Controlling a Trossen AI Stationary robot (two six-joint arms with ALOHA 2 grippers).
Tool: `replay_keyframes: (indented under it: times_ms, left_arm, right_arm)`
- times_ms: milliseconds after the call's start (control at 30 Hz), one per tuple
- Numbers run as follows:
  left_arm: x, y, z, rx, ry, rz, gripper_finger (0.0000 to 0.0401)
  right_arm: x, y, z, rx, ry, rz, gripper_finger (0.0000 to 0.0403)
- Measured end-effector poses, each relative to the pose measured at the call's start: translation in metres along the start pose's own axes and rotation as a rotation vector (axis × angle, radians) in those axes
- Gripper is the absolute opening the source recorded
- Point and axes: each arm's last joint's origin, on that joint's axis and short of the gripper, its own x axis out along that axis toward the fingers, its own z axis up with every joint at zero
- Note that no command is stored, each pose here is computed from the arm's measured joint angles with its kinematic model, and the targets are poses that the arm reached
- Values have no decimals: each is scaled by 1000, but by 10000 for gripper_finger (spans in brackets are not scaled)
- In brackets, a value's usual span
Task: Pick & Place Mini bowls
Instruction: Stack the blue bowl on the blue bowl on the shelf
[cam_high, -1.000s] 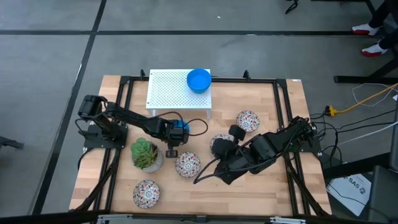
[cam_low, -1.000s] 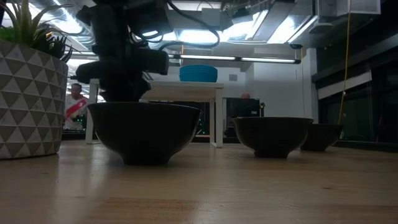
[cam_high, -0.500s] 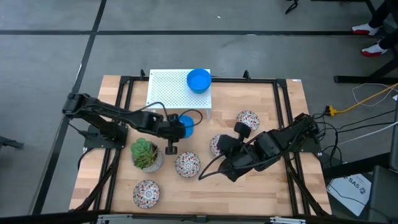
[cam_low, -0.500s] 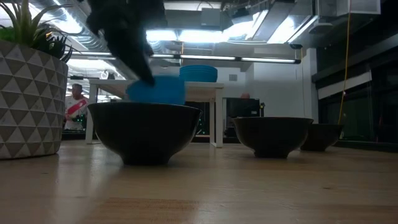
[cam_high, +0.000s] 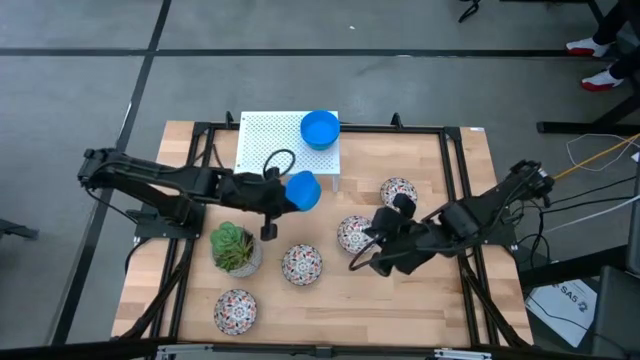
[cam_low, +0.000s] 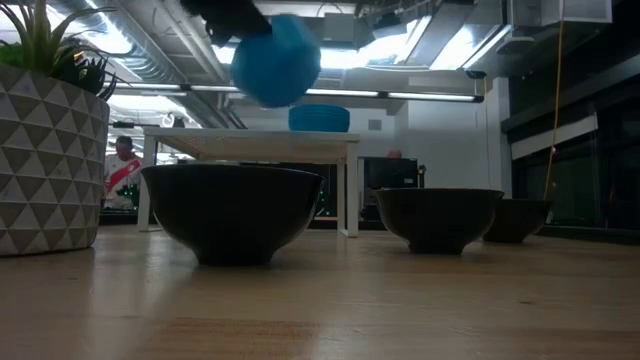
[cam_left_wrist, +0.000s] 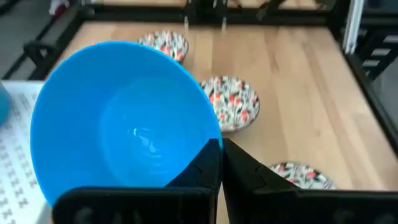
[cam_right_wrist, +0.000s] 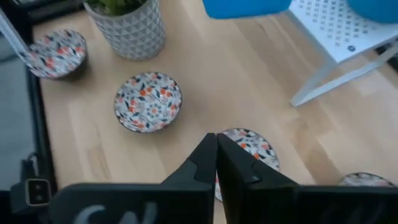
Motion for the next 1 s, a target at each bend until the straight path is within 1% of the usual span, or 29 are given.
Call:
replay_keyframes:
  times_ms: [133, 200, 367, 500, 633, 700, 833, 1000]
  left_arm:
    - [-7, 0, 12, 26, -47, -4, 3]
    - [-11, 0, 22, 43, -74, -4, 3]
    - [-18, 2, 47, 101, -124, 43, 3]
    - [-25, 15, 68, 95, -75, 112, 3]
    - [-24, 27, 83, 139, 22, 162, 3]
    - [-22, 33, 88, 174, 79, 183, 3]
    - [-14, 45, 97, 220, 131, 215, 3]
    - [-6, 62, 106, 247, 143, 259, 3]
  right_arm:
    - [6, -8, -10, 45, -63, 27, 5]
    - [12, -11, -10, 53, -97, 36, 4]
    - [25, -17, 0, 6, -155, 34, 20]
    - [31, -25, 7, -24, -149, 24, 38]
    - [37, -33, 12, -36, -137, 13, 48]
    - [39, -37, 15, -31, -138, -2, 50]
    - [42, -42, 19, -30, -144, -21, 51]
    - [44, -46, 21, -17, -145, -33, 51]
